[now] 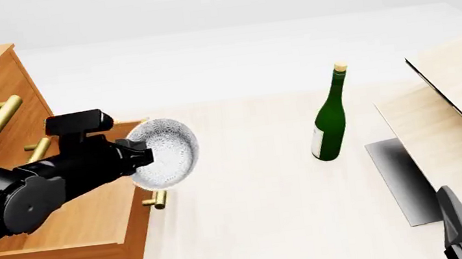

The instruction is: Put the bowl in the bottom drawer of the cabinet and close it.

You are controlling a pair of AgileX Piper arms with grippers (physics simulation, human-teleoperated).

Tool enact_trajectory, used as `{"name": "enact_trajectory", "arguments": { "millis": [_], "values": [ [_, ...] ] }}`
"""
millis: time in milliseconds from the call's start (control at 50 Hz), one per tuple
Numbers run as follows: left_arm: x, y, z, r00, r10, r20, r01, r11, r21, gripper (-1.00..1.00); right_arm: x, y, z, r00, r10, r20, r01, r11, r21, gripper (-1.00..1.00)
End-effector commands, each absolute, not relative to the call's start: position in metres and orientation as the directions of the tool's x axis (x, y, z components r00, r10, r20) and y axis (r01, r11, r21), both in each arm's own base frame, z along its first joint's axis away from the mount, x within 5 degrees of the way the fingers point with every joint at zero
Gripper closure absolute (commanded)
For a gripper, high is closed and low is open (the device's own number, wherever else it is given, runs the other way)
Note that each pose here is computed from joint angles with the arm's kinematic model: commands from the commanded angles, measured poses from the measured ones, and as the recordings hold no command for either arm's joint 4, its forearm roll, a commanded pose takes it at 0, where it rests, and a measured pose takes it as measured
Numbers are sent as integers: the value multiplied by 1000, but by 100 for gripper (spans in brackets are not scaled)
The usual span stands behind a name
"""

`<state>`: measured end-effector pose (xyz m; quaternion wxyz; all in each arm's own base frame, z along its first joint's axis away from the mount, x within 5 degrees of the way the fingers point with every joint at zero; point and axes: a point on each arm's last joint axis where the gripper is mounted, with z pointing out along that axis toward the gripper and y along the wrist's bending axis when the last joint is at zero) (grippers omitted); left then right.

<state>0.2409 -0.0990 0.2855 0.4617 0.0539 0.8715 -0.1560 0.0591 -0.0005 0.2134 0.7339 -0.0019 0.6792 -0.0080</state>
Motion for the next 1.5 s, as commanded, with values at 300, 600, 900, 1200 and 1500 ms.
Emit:
{"name": "enact_trajectory", "arguments": {
  "millis": [300,600,900,1200,1500],
  "values": [
    [227,-41,305,-513,-184,-838,41,970,-238,100,59,0,214,76,-12,-997,8,1000,-11,-100],
    [230,-12,286,-519,-271,-811,-106,962,-253,100,59,0,214,76,-12,-997,8,1000,-11,-100],
    [231,11,275,-496,-374,-784,-237,926,-292,100,59,0,214,76,-12,-997,8,1000,-11,-100],
    [241,28,247,-506,-444,-740,-333,891,-307,100,59,0,214,76,-12,-997,8,1000,-11,-100],
    [257,32,223,-532,-461,-710,-361,882,-303,100,59,0,214,76,-12,-997,8,1000,-11,-100]
  ]
}}
